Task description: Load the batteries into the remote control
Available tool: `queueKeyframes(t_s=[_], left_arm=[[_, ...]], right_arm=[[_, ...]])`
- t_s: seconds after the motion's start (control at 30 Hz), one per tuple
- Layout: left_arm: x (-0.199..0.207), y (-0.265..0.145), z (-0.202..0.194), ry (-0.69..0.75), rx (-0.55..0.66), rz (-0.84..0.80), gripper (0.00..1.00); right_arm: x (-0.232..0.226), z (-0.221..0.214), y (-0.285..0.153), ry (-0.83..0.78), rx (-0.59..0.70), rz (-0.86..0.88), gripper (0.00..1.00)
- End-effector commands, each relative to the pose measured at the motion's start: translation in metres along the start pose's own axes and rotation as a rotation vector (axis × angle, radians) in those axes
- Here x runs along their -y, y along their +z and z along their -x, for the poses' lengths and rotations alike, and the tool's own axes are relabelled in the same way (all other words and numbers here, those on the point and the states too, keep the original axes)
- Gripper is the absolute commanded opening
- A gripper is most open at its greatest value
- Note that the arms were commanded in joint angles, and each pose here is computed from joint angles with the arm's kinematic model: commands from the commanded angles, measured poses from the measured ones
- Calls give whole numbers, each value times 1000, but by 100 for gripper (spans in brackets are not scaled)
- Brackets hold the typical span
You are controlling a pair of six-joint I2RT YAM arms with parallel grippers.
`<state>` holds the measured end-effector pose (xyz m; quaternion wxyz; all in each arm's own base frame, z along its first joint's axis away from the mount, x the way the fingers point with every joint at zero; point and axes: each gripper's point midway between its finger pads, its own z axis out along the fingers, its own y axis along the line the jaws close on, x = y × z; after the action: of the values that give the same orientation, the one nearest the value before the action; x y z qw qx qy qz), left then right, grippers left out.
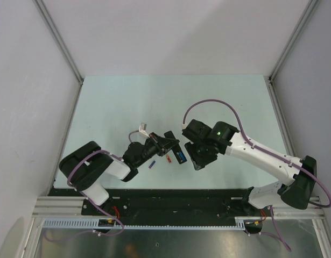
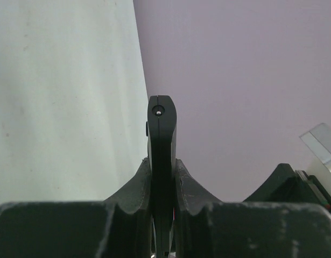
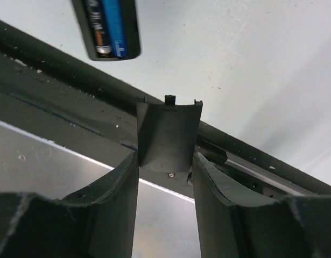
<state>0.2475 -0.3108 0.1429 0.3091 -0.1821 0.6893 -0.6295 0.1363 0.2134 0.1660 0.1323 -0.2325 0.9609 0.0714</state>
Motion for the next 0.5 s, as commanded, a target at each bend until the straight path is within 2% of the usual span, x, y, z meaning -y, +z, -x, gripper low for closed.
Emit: queueKeyframes(t_s=[0.0,0.47], left_arm=[[104,-4,8,47,44,-413,0],[113,1,-2,34,22,-438,0]], right_arm=[[-10,-3,-17,-73,-40,53,0],[-30,13,-14,-86,-110,134,0]])
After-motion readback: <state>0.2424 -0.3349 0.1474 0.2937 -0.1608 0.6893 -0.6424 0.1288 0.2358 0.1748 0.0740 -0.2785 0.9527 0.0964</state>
